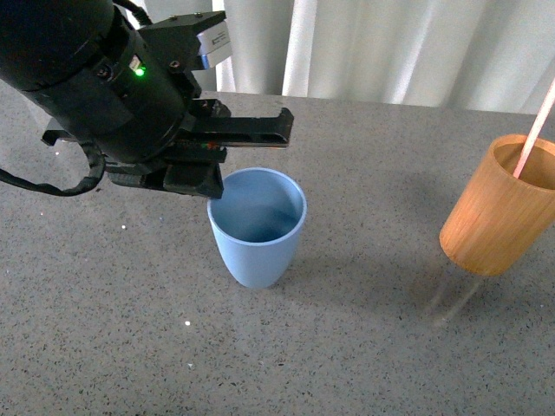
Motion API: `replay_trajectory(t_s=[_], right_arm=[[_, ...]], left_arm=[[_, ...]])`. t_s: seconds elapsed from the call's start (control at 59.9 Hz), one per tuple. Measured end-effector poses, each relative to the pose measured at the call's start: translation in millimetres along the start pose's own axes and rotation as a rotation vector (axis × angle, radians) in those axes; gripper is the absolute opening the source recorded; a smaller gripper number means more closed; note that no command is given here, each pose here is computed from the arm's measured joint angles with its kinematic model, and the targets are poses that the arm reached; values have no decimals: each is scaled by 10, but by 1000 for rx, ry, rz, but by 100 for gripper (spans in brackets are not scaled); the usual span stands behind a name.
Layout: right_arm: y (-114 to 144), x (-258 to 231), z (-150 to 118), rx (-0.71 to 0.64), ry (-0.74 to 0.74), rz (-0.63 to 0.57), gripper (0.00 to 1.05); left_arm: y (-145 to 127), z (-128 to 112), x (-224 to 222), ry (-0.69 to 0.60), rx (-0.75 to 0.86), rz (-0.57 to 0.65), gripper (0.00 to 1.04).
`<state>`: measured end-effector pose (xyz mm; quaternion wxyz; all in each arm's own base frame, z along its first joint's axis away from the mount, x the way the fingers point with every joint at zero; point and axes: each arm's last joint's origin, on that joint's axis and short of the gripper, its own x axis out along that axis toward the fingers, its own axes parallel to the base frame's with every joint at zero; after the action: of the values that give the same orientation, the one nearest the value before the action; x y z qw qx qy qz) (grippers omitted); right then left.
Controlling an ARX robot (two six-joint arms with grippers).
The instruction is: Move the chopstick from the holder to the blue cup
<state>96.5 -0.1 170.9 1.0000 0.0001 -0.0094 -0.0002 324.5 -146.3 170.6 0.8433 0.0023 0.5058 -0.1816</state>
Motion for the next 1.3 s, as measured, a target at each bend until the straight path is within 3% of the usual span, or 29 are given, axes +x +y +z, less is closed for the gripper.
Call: replay_trajectory(t_s=[0.351, 0.885, 1.302], right_arm=[[0, 0, 0, 0, 0, 0, 95], [0, 0, 0, 0, 0, 0, 95], [0, 0, 0, 0, 0, 0, 95]], left_arm=[[-297, 118, 238, 4, 1, -38, 3], [-270, 280, 421, -17, -32, -27, 4], [-164, 277, 420, -20, -16, -4, 70]])
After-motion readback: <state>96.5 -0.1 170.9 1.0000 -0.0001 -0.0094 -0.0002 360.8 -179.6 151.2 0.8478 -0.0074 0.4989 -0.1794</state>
